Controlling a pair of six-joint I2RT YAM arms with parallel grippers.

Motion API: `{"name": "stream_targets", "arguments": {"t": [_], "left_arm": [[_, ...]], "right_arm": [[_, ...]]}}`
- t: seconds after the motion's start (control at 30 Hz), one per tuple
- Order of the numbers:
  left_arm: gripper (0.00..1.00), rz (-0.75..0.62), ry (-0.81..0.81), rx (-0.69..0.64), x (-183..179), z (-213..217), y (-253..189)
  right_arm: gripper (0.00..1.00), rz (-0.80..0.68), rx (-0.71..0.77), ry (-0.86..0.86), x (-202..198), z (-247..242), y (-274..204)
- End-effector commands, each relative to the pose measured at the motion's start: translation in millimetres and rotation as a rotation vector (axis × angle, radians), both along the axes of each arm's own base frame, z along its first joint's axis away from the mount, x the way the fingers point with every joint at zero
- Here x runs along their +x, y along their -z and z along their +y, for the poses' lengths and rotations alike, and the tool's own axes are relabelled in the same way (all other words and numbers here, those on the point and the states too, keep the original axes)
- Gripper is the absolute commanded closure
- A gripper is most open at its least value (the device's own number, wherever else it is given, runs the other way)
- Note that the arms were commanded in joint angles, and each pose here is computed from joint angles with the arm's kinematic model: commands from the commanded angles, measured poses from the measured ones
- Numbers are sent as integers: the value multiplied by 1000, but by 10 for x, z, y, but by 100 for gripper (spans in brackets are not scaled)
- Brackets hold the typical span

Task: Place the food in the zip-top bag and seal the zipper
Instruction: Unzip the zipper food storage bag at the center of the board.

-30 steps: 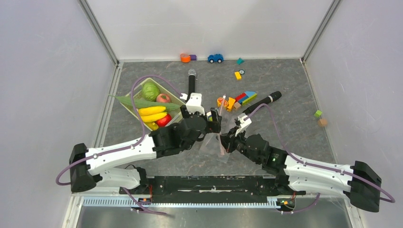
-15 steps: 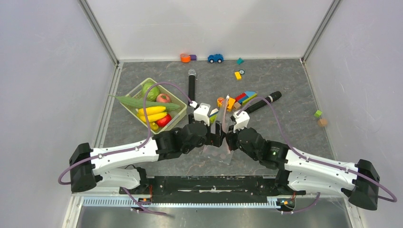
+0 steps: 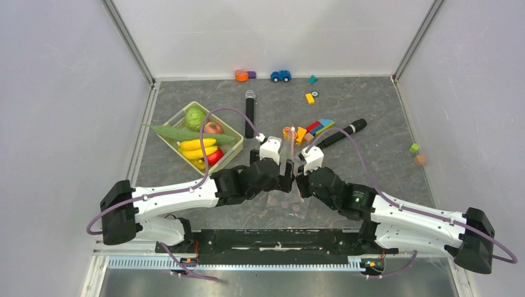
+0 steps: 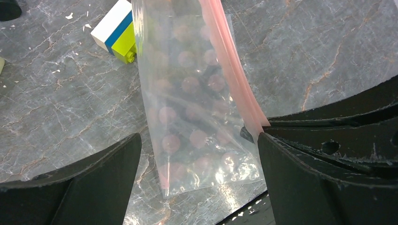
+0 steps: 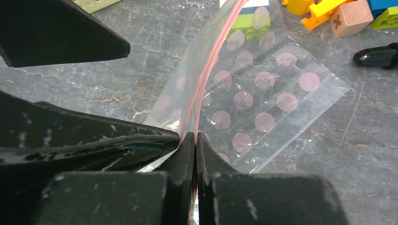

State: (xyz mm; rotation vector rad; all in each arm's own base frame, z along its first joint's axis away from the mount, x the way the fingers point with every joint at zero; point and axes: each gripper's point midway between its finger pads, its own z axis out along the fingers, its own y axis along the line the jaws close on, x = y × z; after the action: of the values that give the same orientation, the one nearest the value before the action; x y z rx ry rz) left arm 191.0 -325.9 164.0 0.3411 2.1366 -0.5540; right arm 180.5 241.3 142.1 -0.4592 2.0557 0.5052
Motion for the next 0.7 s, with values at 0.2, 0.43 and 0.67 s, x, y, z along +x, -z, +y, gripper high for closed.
{"name": "stream_targets", "arguments": {"t": [0.2,0.43,0.67], "left_arm": [[0,-15,-30,-44,68,-72,-227],[0,-30,-59,-98,49,59,-286],[0,-35,-87,-94,110,32,-249]], "right_arm": [[100,-62,73,-53,23,167,-231],[100,-69,64,-87,-5,188,-215],[100,-78,96,-133,-49,257,-253]]}}
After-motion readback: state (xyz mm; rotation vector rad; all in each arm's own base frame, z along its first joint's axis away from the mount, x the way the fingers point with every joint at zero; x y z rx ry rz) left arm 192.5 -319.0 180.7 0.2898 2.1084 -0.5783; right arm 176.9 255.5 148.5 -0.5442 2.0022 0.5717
